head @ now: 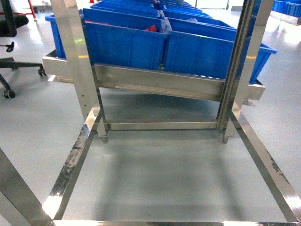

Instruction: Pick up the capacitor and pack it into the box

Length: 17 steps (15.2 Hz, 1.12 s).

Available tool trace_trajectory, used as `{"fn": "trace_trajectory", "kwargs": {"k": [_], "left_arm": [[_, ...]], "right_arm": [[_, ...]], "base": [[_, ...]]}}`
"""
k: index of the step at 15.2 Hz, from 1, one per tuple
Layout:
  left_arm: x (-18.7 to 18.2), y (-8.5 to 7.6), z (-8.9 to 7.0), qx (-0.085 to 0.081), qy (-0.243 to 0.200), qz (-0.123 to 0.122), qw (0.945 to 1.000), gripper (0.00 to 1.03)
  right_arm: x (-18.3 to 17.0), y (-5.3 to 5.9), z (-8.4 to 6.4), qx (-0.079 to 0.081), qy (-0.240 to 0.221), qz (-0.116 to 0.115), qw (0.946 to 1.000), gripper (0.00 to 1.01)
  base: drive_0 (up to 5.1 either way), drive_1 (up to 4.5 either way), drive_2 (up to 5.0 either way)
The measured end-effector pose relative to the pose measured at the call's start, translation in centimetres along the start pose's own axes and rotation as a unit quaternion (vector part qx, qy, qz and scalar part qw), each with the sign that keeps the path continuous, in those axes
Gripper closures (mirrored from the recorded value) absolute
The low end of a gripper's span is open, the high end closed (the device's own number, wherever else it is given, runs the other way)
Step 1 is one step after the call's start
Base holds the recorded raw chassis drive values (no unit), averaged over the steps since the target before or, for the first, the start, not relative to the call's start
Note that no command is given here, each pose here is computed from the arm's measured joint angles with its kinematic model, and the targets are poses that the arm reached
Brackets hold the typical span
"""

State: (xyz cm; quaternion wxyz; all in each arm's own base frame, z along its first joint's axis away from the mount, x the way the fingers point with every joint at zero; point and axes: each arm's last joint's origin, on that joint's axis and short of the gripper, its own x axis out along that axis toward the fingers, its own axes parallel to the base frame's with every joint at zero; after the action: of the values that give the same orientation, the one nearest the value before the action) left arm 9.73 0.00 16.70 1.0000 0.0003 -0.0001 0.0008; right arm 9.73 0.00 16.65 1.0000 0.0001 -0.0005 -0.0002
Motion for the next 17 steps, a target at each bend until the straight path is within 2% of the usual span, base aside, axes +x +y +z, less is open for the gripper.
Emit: {"fn": "trace_trajectory", "kwargs": {"k": [17], "left_arm": [[0.00, 0.00, 0.00, 0.000, 0.000, 0.000, 1.0000, 0.05]], "right_arm": [[0.00, 0.00, 0.00, 0.000, 0.000, 0.000, 1.0000, 0.03]], "base": [[0.0, 0.00, 0.0]]}}
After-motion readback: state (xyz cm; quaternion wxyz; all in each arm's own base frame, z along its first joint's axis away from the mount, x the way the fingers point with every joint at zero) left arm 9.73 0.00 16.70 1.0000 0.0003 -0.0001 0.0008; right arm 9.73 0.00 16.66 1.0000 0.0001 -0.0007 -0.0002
